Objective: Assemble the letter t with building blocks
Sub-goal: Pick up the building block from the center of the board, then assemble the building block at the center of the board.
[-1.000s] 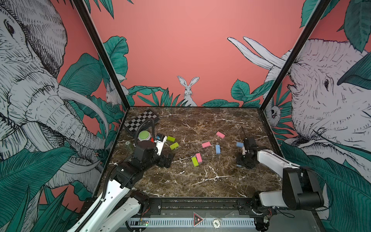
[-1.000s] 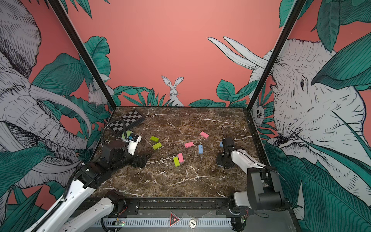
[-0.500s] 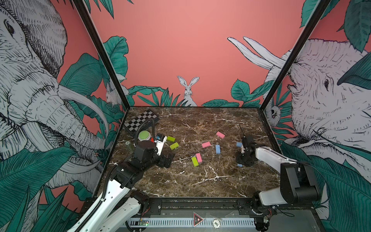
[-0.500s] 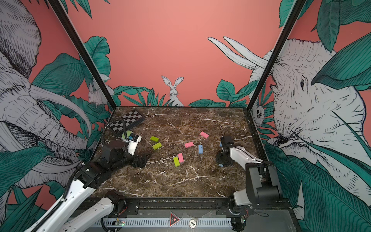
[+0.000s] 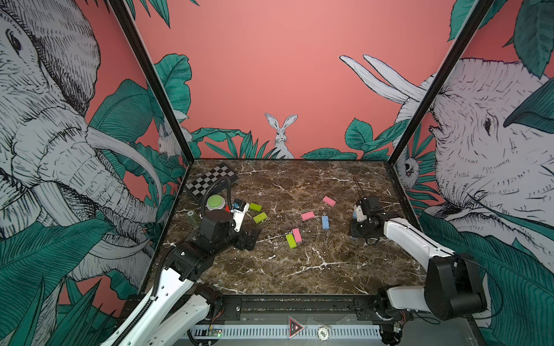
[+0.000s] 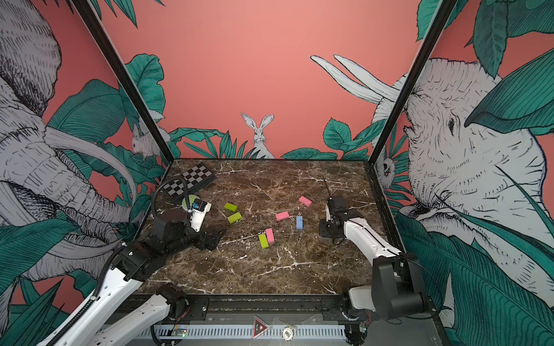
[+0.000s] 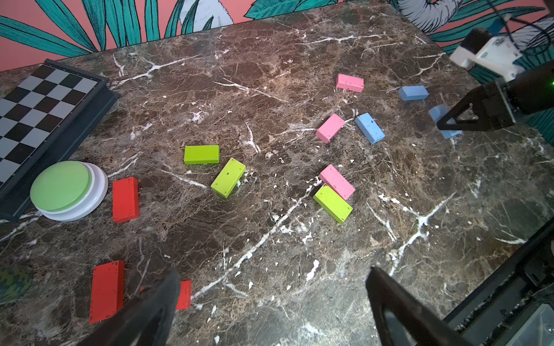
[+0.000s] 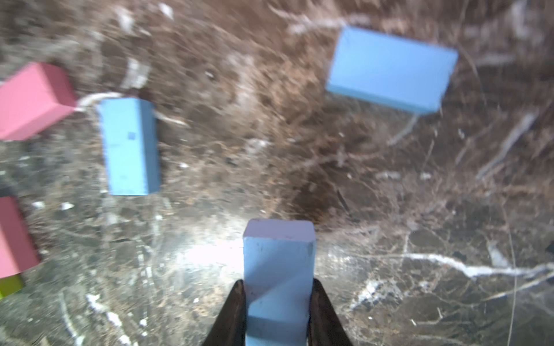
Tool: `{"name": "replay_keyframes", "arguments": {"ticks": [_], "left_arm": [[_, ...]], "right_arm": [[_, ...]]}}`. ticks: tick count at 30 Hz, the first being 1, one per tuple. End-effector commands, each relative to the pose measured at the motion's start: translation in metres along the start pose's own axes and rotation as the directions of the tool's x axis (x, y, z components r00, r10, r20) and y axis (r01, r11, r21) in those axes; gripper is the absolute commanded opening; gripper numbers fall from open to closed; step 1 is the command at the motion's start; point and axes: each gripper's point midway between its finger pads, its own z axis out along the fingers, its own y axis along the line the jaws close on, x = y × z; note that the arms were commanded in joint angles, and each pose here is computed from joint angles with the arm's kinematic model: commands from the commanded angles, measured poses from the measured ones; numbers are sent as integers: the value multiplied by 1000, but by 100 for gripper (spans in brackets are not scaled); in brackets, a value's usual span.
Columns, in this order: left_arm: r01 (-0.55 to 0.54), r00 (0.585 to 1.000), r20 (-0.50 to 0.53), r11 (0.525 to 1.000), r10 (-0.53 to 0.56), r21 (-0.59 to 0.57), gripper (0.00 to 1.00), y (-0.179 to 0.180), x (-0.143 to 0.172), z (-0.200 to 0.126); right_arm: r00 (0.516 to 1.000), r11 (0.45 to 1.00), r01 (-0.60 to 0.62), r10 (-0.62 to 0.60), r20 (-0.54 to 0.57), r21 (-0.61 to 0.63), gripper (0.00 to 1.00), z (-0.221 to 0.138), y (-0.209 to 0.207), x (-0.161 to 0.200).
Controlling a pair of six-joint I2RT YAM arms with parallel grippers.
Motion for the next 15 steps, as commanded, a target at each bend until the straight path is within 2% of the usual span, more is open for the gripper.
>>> {"name": "replay_keyframes", "arguments": {"ticks": [1, 3, 6, 11, 15], "left_arm": [[-12, 1000, 2, 1000, 12, -11, 99, 1, 1, -4], [-12, 1000, 4, 1000, 12, -13, 99, 2, 0, -5], [-11, 1000, 9, 1000, 12, -14, 99, 2, -1, -6], [-10, 1000, 11, 1000, 10, -15, 99, 2, 0, -6], [-9, 1000, 15, 1000, 9, -8, 99, 1, -1, -7]], "right_arm": [[989, 991, 122, -117, 88, -49, 15, -15, 24, -24], [970, 973, 220, -211, 123, -67, 14, -22, 42, -34], [902, 910, 407, -386, 195, -81, 13, -37, 74, -46], [746, 746, 651, -596, 299, -137, 12, -56, 121, -53], [606, 584, 794, -738, 298, -170, 10, -62, 143, -43]]}}
